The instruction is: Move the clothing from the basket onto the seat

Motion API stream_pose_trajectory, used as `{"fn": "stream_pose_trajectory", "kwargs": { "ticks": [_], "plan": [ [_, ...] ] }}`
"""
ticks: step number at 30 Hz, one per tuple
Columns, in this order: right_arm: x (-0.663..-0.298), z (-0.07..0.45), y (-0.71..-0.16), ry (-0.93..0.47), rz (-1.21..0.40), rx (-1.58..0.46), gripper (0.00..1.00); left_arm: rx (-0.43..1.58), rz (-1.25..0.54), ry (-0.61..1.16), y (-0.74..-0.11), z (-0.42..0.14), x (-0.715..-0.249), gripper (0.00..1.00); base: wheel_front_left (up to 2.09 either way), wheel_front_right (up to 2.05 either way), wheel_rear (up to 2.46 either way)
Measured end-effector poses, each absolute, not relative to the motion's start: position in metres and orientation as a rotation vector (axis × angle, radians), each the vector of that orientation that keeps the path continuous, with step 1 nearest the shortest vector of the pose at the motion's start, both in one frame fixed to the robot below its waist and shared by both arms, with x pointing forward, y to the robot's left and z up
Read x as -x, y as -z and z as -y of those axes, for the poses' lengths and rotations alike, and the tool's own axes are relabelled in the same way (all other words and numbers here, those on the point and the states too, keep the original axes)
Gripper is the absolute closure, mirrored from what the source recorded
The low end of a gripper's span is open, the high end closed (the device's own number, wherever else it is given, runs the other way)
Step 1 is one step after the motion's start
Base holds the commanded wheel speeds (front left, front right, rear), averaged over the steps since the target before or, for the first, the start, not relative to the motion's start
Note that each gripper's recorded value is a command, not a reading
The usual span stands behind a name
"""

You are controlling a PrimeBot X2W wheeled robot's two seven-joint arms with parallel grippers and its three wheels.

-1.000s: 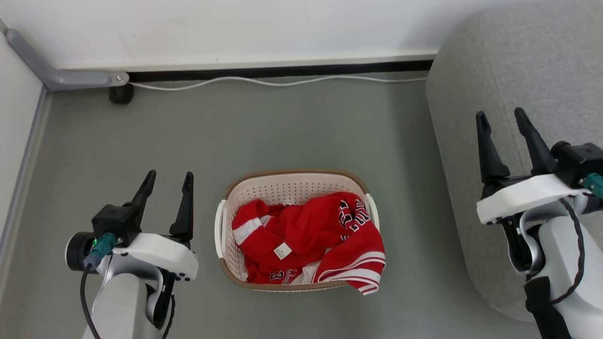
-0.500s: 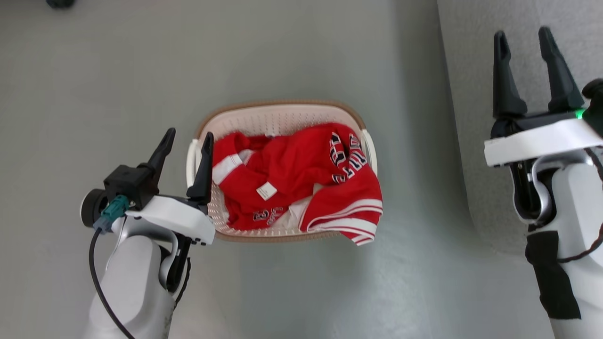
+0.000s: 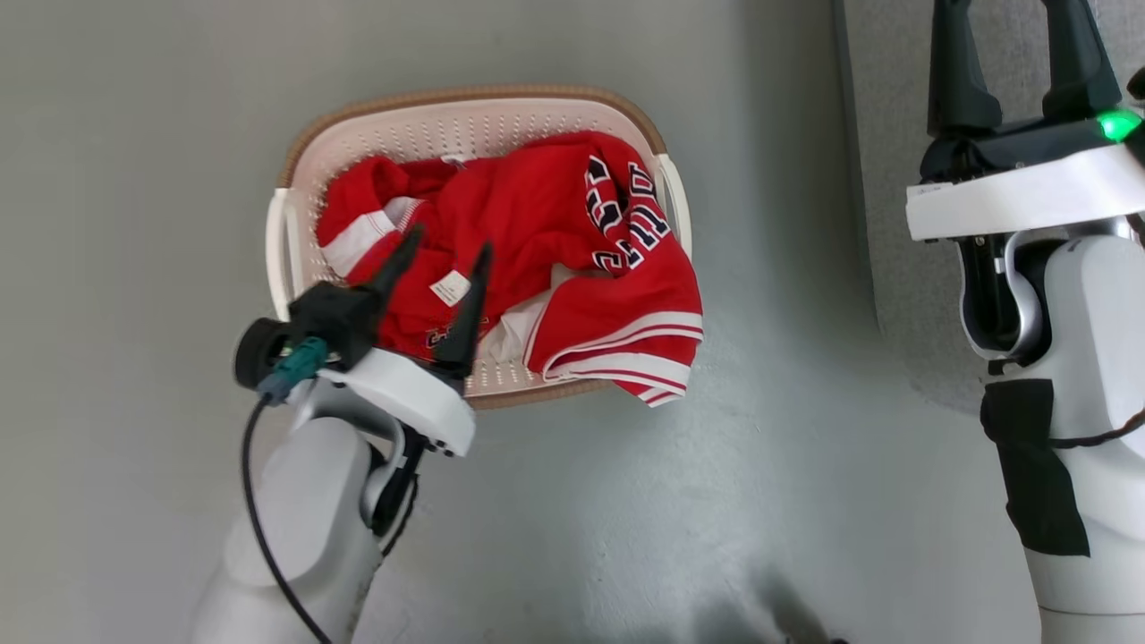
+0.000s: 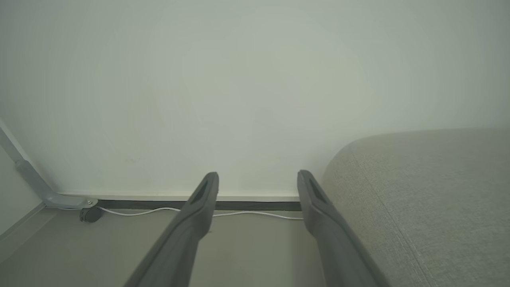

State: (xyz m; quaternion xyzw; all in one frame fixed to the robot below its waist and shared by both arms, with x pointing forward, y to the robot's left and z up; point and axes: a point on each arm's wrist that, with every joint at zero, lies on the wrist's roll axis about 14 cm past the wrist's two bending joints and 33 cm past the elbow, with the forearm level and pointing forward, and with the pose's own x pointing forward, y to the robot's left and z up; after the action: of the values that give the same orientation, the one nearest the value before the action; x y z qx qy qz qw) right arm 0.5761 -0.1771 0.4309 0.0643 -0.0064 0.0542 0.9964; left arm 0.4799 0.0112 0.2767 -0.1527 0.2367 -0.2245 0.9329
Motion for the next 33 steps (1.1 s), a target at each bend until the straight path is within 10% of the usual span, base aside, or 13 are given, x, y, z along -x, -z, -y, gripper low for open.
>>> {"fn": "stream_pose_trajectory", "kwargs": {
  "ticks": [33],
  "plan": [
    [-0.588,0.201,-0.402,-0.09,-0.015,-0.148,0.0,0.412,-0.805,1.028,-0.195,0.119,-0.428,0.0,0.0,0.0,0.0]
  ]
}}
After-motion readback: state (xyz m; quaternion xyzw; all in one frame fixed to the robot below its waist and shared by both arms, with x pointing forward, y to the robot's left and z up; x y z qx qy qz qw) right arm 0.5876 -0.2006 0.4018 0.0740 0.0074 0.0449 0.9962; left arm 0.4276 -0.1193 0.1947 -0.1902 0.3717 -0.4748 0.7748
